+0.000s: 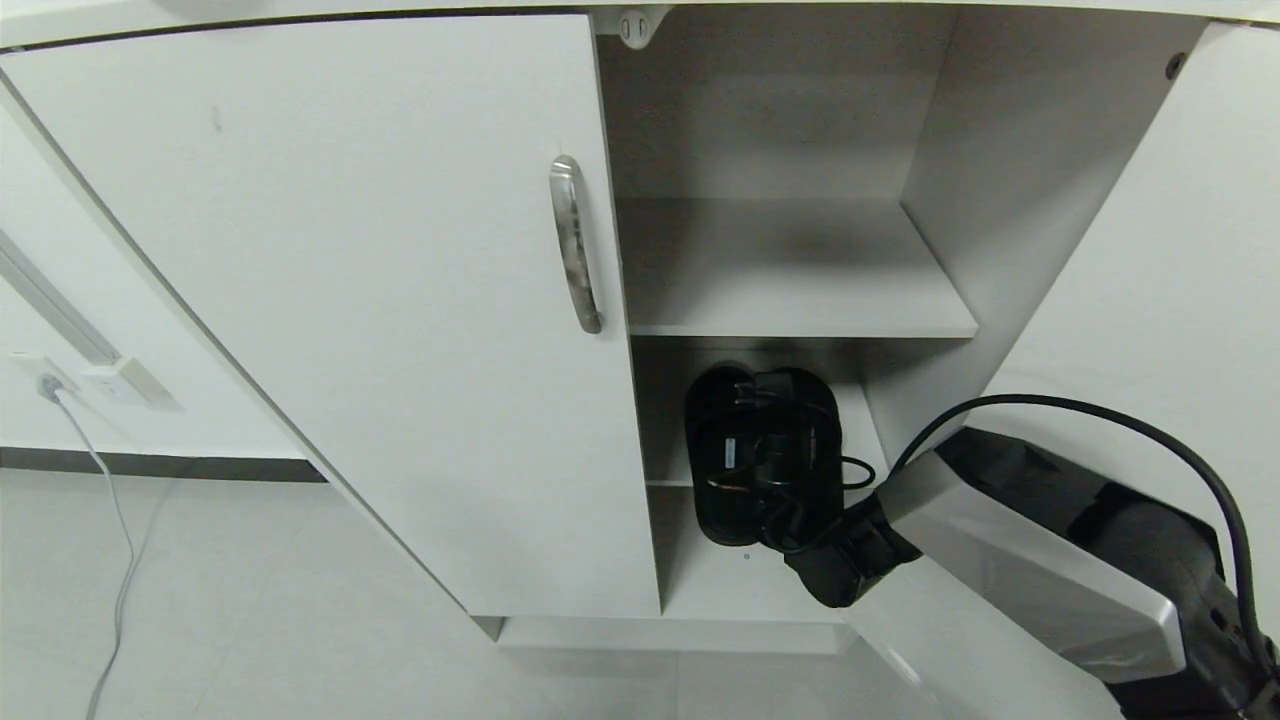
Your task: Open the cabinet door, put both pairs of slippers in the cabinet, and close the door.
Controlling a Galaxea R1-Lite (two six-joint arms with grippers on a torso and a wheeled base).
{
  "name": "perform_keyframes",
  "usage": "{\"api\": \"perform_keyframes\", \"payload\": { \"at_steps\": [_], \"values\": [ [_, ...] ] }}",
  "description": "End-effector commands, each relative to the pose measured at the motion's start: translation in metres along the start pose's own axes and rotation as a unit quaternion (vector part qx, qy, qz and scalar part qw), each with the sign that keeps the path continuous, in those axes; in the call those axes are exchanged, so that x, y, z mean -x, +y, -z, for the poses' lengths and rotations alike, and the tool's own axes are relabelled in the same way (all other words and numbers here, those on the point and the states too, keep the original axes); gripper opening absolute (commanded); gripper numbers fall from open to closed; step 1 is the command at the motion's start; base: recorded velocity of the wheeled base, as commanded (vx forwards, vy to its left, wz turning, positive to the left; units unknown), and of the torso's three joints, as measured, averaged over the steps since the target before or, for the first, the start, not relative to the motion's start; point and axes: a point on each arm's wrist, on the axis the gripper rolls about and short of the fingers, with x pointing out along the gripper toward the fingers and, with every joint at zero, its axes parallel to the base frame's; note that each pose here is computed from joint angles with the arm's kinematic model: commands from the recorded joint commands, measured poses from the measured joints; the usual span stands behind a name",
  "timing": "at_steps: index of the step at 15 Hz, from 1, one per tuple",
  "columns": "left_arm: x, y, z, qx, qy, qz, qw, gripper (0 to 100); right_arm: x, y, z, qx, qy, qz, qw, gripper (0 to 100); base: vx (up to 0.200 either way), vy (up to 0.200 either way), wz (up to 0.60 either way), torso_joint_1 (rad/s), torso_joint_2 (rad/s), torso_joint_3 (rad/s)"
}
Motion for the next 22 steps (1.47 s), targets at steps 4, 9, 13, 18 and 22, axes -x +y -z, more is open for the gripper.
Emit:
{"api": "perform_keyframes", "payload": {
  "at_steps": [4,9,13,18,22],
  "values": [
    [0.0,0.0,0.0,0.0,0.001,0.0,1.0,0,-0.019,0.004,-0.003,-0.001,-0.001,0.008,1.0,0,0.0,0.0,0.0,0.0,0.0,0.0],
    [0.0,0.0,0.0,0.0,0.001,0.0,1.0,0,-0.04,-0.001,-0.019,-0.012,-0.016,0.025,0.999,0,0.0,0.0,0.0,0.0,0.0,0.0],
    [0.0,0.0,0.0,0.0,0.001,0.0,1.0,0,-0.043,-0.003,-0.021,-0.014,-0.019,0.027,0.999,0,0.0,0.0,0.0,0.0,0.0,0.0],
    [0.0,0.0,0.0,0.0,0.001,0.0,1.0,0,-0.045,-0.003,-0.015,-0.012,-0.016,0.03,0.999,100,0.0,0.0,0.0,0.0,0.0,0.0],
    [0.0,0.0,0.0,0.001,0.001,0.0,1.0,0,-0.036,-0.006,-0.011,0.001,0.001,0.029,1.0,100,0.0,0.0,0.0,0.0,0.0,0.0]
  ]
}}
